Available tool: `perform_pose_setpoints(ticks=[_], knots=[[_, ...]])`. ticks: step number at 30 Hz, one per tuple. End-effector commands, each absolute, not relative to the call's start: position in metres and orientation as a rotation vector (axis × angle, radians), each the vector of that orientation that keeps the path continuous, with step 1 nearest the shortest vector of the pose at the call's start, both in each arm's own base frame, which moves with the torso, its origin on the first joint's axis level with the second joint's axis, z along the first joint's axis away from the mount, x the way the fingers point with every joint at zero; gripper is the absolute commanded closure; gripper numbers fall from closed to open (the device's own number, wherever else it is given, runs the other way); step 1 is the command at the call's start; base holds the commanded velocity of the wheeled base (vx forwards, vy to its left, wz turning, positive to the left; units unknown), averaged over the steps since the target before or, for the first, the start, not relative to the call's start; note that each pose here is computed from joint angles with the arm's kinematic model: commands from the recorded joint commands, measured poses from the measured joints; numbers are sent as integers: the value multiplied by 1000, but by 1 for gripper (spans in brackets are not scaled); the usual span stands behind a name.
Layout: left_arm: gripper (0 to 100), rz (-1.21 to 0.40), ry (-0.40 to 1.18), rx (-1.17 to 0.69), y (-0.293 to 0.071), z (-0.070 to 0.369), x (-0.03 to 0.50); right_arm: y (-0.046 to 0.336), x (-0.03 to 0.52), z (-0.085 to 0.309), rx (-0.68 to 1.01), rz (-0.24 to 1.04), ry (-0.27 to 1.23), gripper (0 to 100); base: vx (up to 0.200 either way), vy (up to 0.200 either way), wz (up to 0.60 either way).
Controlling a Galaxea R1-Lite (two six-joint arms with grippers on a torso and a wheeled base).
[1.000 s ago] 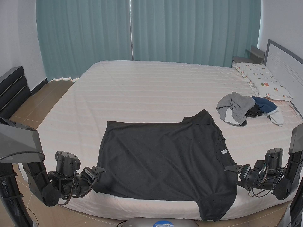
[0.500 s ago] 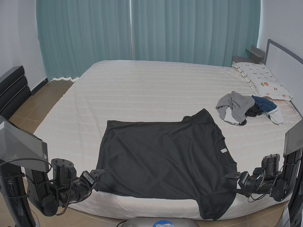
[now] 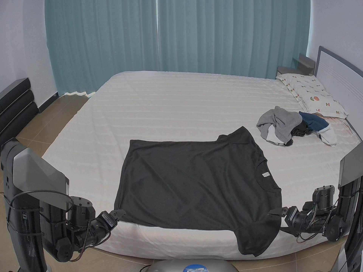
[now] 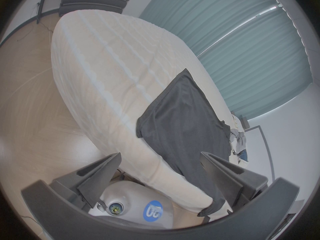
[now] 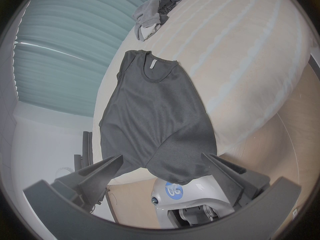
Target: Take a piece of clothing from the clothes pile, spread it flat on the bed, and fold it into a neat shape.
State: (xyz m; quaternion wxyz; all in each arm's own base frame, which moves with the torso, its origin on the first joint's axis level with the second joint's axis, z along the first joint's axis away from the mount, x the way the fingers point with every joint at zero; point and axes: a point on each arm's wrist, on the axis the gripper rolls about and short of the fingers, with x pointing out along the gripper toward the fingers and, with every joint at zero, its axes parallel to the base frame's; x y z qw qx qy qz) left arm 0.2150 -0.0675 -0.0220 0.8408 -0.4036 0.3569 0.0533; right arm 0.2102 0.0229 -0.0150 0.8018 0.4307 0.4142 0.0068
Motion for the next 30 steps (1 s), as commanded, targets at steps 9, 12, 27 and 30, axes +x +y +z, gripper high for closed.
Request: perform_pose_setpoints(ticks=[9,12,27,30], knots=[[0,134,677,-720,-71,-55,252,26,208,-23,912,7,914,0,0,0,0],[0,128,671,-706,-73,-58,256,26,208,-24,911,9,911,0,0,0,0],[0,131,644,-634,-76,-68,266,27,208,-25,907,11,918,0,0,0,0],[0,134,650,-625,-77,-69,265,27,208,-25,907,11,918,0,0,0,0]])
